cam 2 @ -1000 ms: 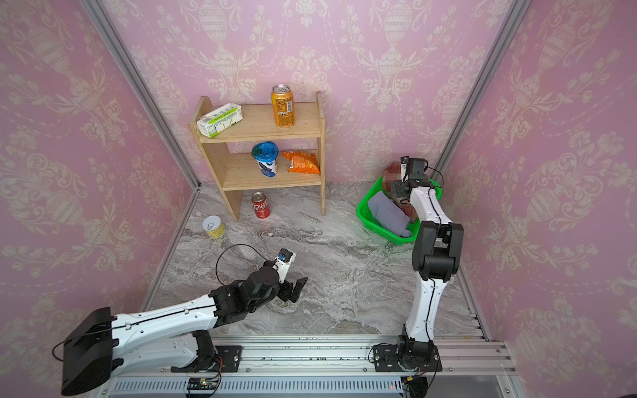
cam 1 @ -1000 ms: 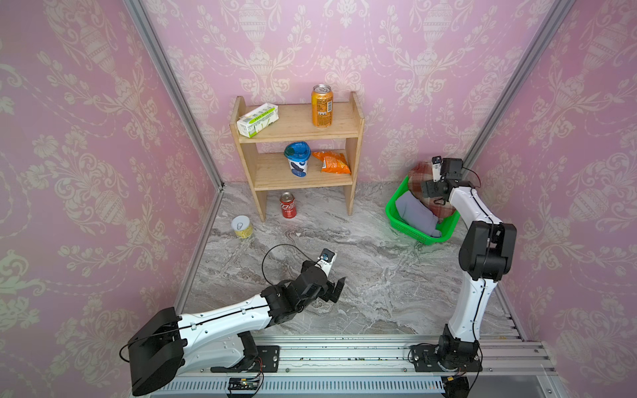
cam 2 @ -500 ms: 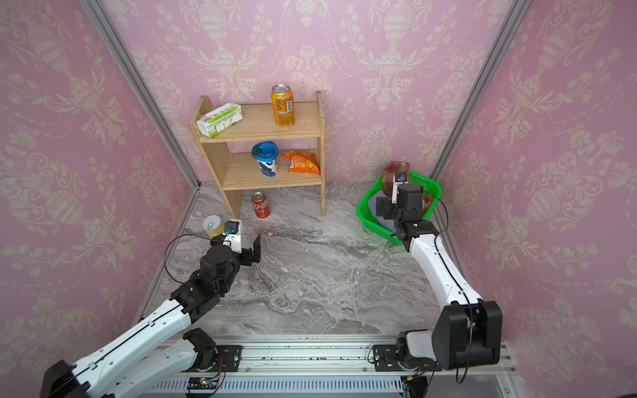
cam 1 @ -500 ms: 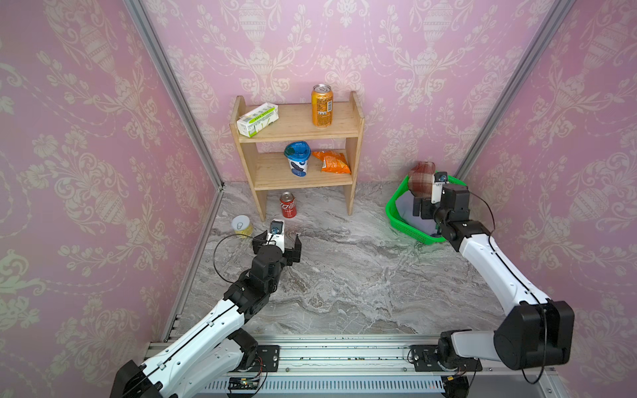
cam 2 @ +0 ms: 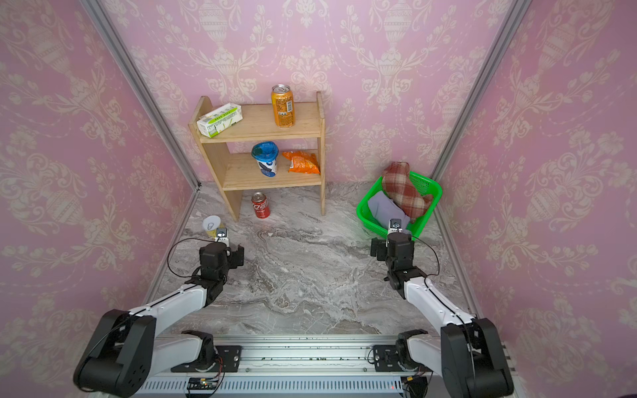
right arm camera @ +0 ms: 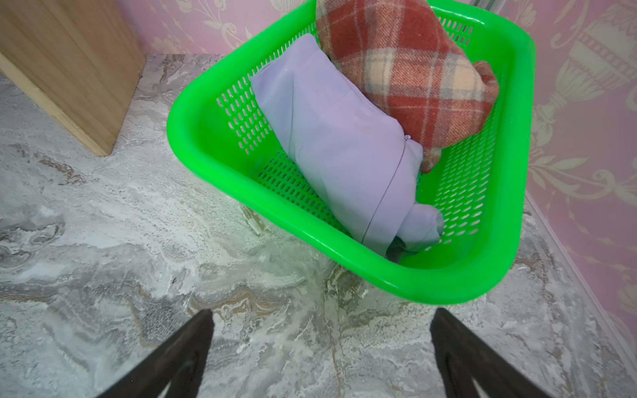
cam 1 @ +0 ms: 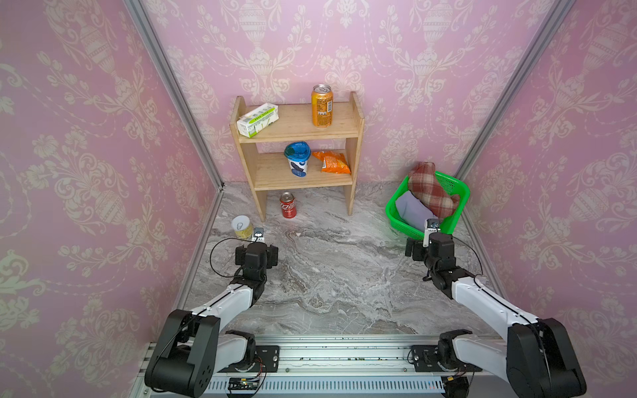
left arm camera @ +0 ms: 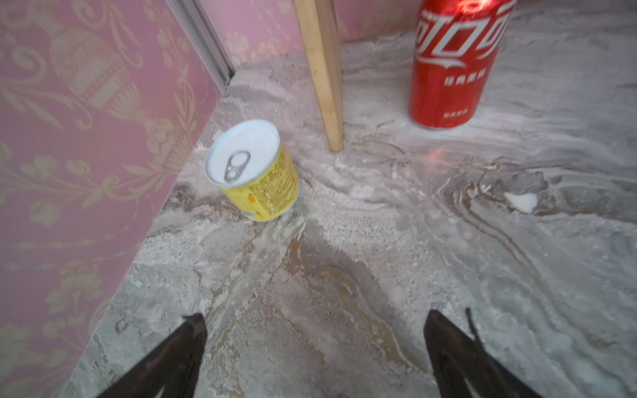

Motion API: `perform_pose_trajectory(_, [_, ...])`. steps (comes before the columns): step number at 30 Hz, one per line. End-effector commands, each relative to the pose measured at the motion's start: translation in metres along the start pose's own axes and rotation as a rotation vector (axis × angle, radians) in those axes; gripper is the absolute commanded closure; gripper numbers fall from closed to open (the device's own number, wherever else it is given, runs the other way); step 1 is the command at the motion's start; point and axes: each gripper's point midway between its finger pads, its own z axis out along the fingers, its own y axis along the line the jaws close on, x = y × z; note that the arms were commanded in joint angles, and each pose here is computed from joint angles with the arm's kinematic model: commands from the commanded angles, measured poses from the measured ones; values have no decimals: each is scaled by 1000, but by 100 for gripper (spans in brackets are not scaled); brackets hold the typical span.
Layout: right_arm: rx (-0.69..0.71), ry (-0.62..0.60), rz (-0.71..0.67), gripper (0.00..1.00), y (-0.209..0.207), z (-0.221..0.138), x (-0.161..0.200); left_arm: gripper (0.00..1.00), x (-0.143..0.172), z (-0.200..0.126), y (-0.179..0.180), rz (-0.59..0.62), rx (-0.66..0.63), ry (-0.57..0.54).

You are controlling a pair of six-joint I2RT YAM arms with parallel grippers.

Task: Roll up the skirts
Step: Reset both arms

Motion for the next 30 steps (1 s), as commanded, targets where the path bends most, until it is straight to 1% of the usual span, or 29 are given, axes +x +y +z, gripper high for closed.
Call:
perform_pose_trajectory(1, [-1,-72,-27,0,2,12,0,1,-28,5,-7,-72,67,-142])
perform_pose_trajectory(3, [-12,-55,-49,0,6,18,-1,1,-34,11,-11,-62,82,-164])
perform_pose_trajectory(5, [-27,-93,-67,0,10,23,-8,1,-39,19,-18,-29,101,-184])
perform_pose_trajectory(8, [-40,-131,-74,0,13,34,-14,1,-37,34,-26,32,119,-150])
perform_pose_trajectory(9, [-35,-113,-64,0,11,41,-10,1,-39,39,-23,20,112,-173])
perform_pose_trajectory(11, [-40,-83,-20,0,4,48,-8,1,-33,49,-9,-59,93,-108])
perform_pose_trajectory(12, [-51,-85,14,0,0,50,-9,1,-30,53,-2,-102,97,-103])
perform_pose_trajectory(14, [-82,-85,39,0,-3,49,-7,1,-23,56,5,-173,130,-148])
perform_pose_trajectory(15, [-96,-101,41,0,-2,47,-5,1,-23,54,7,-180,126,-187])
perform_pose_trajectory(16, [-112,-118,34,0,0,47,0,1,-20,54,8,-180,118,-164])
perform_pose_trajectory(17, [-130,-171,24,0,3,45,1,1,-18,55,5,-172,132,-139])
perform_pose_trajectory(18, [-133,-182,20,0,6,44,-1,1,-19,56,5,-168,134,-137])
perform_pose_trajectory(19, [-130,-132,16,0,6,46,1,1,-21,55,5,-168,132,-158])
perform_pose_trajectory(20, [-131,-138,19,0,5,46,2,1,-22,55,6,-168,129,-173])
perform_pose_trajectory(22, [-130,-137,17,0,5,46,2,1,-20,55,9,-178,108,-159])
perform_pose_trajectory(27, [-135,-137,13,0,7,46,1,1,-19,42,22,-199,20,-241])
perform_pose_trajectory(30, [-138,-137,12,0,7,46,1,1,-20,44,16,-184,49,-227])
